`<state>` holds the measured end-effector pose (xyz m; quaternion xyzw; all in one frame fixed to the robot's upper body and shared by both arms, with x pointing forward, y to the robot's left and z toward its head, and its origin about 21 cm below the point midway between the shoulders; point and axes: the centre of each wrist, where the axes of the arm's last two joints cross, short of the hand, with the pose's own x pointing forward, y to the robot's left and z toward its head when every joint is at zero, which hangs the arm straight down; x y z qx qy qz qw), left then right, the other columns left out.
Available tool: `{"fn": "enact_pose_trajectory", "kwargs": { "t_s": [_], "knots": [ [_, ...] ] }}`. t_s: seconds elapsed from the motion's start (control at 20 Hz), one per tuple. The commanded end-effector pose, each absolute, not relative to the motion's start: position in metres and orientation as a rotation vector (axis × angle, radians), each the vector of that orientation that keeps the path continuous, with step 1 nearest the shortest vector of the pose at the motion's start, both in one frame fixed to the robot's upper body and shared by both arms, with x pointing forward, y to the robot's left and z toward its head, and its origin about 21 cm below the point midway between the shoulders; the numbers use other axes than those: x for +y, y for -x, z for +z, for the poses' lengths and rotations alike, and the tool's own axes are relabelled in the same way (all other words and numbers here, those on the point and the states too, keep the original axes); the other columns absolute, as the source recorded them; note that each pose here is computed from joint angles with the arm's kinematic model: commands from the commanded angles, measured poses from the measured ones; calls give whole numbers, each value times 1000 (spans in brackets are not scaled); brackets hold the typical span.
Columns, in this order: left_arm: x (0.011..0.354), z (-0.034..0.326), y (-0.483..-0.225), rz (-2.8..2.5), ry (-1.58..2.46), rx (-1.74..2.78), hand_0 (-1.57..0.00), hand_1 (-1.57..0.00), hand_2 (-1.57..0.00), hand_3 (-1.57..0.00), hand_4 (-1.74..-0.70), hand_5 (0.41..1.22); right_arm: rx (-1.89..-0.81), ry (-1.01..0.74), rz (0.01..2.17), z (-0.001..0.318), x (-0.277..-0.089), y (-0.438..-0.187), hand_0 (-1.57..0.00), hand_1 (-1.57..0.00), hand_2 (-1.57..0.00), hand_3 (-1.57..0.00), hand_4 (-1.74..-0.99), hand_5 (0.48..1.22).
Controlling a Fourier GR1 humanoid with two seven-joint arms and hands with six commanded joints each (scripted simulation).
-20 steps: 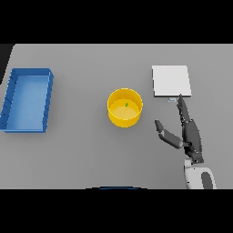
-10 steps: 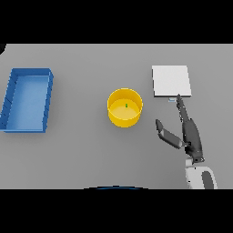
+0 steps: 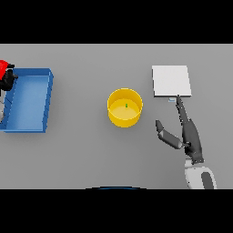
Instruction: Pick up the red beaker and tilt it to pour out 1 green nut into yellow bowl. Pick up the yellow bowl and place it on the metallic measuring scale.
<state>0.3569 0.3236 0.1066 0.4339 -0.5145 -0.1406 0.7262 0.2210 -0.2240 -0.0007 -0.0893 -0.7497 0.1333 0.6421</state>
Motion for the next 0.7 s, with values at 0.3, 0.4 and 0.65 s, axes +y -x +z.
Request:
{"fn": "enact_pose_trajectory", "kwargs": {
  "t_s": [0.3,0.4,0.65],
  "knots": [
    [326,93,-345,-425,-918,-1038,-1564,-1449,-1432,-1362,-1374,830,-1713,199,295,-1,-223,-219,1,1,1,1,-1192,663],
    [327,100,-341,-486,-843,-991,-1166,-944,-959,-903,-1120,778,-1721,206,294,3,-228,-220,1,1,1,1,-1187,664],
    [330,110,-335,-568,-762,-964,-381,-309,-313,-295,-851,698,-1703,199,297,-1,-222,-215,1,1,1,1,-1187,667]
  ]
}}
